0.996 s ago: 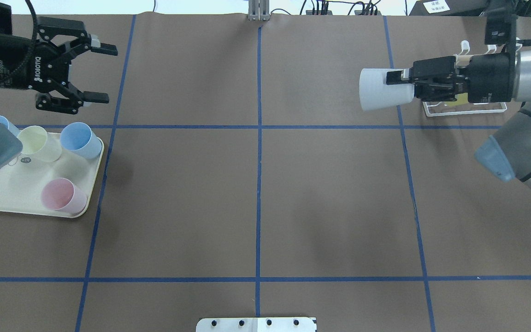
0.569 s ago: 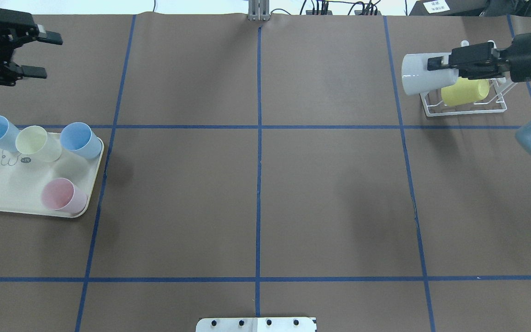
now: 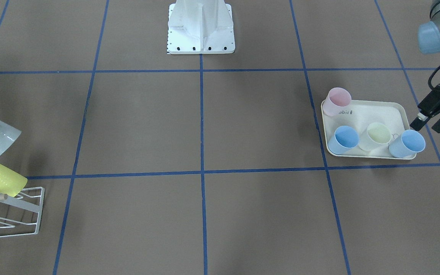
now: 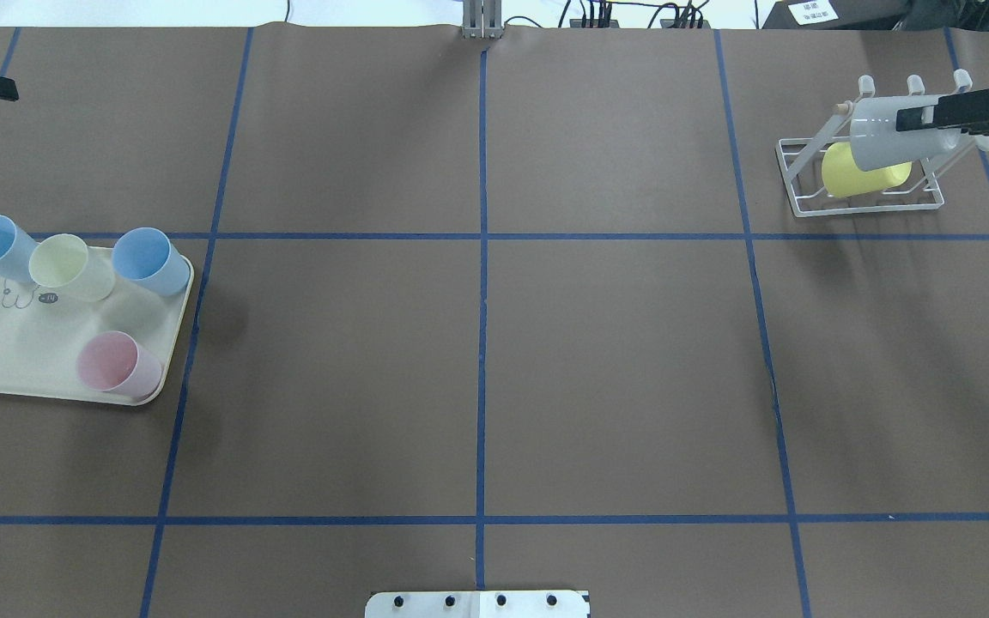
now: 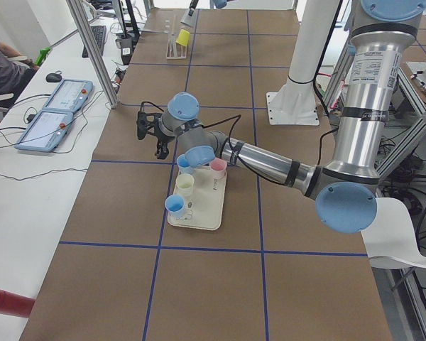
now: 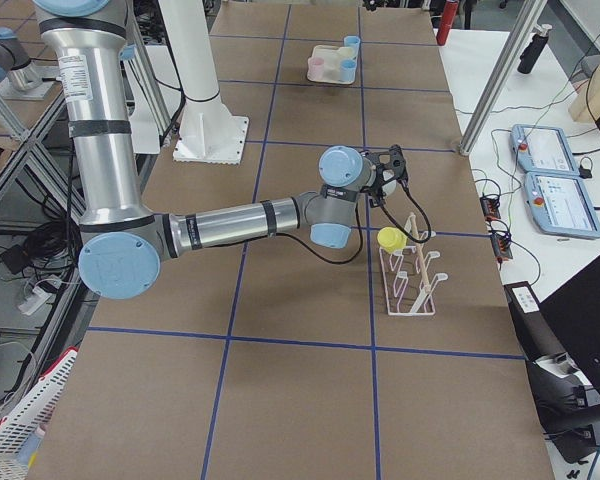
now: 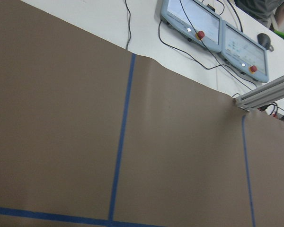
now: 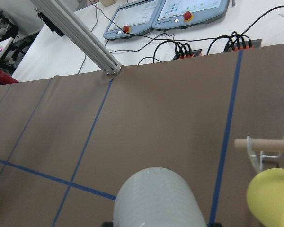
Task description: Transfer IKEA cup to right arm and place on rack
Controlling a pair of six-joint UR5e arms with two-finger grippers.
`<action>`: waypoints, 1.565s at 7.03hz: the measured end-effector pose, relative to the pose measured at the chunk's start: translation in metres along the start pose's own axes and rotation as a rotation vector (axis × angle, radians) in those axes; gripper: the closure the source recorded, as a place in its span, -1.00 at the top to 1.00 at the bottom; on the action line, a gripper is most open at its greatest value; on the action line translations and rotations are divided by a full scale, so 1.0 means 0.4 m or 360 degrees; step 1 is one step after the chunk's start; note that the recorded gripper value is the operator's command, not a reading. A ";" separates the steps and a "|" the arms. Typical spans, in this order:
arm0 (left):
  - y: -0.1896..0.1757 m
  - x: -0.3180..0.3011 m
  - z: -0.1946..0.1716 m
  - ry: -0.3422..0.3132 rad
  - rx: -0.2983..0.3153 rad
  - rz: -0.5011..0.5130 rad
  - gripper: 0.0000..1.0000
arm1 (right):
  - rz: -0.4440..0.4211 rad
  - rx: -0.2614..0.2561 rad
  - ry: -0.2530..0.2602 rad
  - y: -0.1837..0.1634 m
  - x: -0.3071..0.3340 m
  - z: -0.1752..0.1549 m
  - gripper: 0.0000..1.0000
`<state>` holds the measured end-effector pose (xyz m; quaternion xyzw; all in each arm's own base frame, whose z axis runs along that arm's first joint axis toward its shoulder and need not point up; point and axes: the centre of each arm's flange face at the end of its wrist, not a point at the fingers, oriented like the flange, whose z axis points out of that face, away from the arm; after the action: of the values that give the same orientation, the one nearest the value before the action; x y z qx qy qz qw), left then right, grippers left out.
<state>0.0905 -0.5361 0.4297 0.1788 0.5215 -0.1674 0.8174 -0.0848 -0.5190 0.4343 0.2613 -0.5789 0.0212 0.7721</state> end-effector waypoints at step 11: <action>0.041 -0.171 -0.038 -0.0288 -0.0042 0.0204 1.00 | -0.0256 -0.0757 0.0685 -0.201 0.155 0.052 -1.00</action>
<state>0.0584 -0.5086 0.4882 0.1851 0.4351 -0.1233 0.8725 -0.0558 -0.6141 0.4641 0.1081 -0.3688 -0.1210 0.9152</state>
